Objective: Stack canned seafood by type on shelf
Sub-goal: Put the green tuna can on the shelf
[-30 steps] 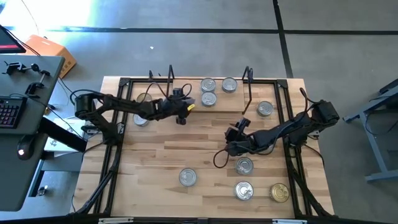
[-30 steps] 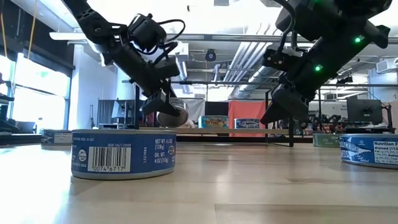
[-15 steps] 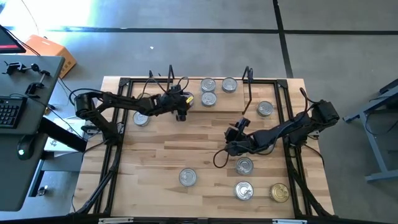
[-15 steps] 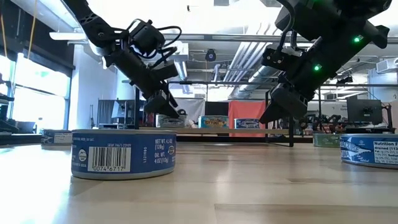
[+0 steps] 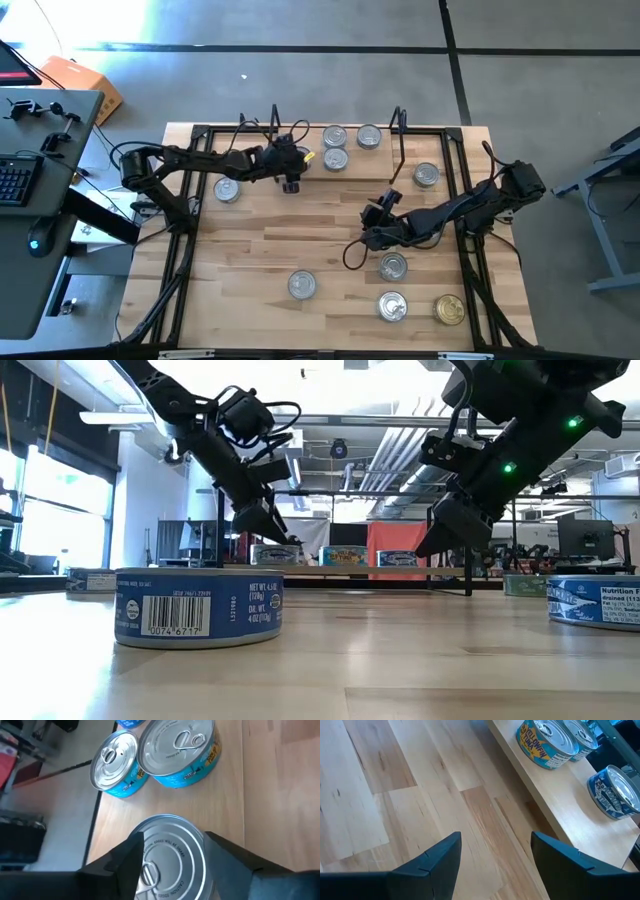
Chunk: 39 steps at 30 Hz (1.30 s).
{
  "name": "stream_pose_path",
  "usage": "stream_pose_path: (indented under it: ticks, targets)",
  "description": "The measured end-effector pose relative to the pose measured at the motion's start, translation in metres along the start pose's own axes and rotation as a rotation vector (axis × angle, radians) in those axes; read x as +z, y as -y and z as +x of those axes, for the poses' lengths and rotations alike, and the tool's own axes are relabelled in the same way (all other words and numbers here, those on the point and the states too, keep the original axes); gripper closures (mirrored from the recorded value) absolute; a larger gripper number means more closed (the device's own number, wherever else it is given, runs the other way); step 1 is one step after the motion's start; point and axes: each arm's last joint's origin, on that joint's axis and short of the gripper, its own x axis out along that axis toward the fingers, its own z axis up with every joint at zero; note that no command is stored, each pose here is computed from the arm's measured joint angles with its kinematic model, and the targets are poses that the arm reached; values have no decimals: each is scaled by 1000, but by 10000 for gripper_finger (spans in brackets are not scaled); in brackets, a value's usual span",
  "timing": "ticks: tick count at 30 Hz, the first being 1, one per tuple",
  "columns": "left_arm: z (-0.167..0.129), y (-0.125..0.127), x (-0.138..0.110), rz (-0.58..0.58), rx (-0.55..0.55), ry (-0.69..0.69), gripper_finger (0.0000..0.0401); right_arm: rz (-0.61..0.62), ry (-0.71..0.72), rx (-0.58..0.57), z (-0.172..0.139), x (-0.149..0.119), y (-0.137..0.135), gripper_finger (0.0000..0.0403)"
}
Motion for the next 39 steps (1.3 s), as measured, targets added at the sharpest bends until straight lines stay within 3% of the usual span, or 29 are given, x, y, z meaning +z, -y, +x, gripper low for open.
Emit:
stream_pose_path:
  ticks: [5,15,22,26,33,39]
  targets:
    - [2,-7,-5,61,19,-18,215,0,0,0,0,0,0,171]
    - [-4,-11,3,40,88,-16,215,0,0,0,0,0,0,171]
    - [-12,0,18,-23,-53,27,223,3,1,1,0,0,0,171]
    - [-14,3,17,-116,-108,-21,263,4,3,1,0,0,0,171]
    - [-10,-1,7,-195,-173,-89,385,-5,16,3,1,3,0,171]
    - [7,-10,-5,-181,-144,-119,385,6,22,-6,5,6,3,171]
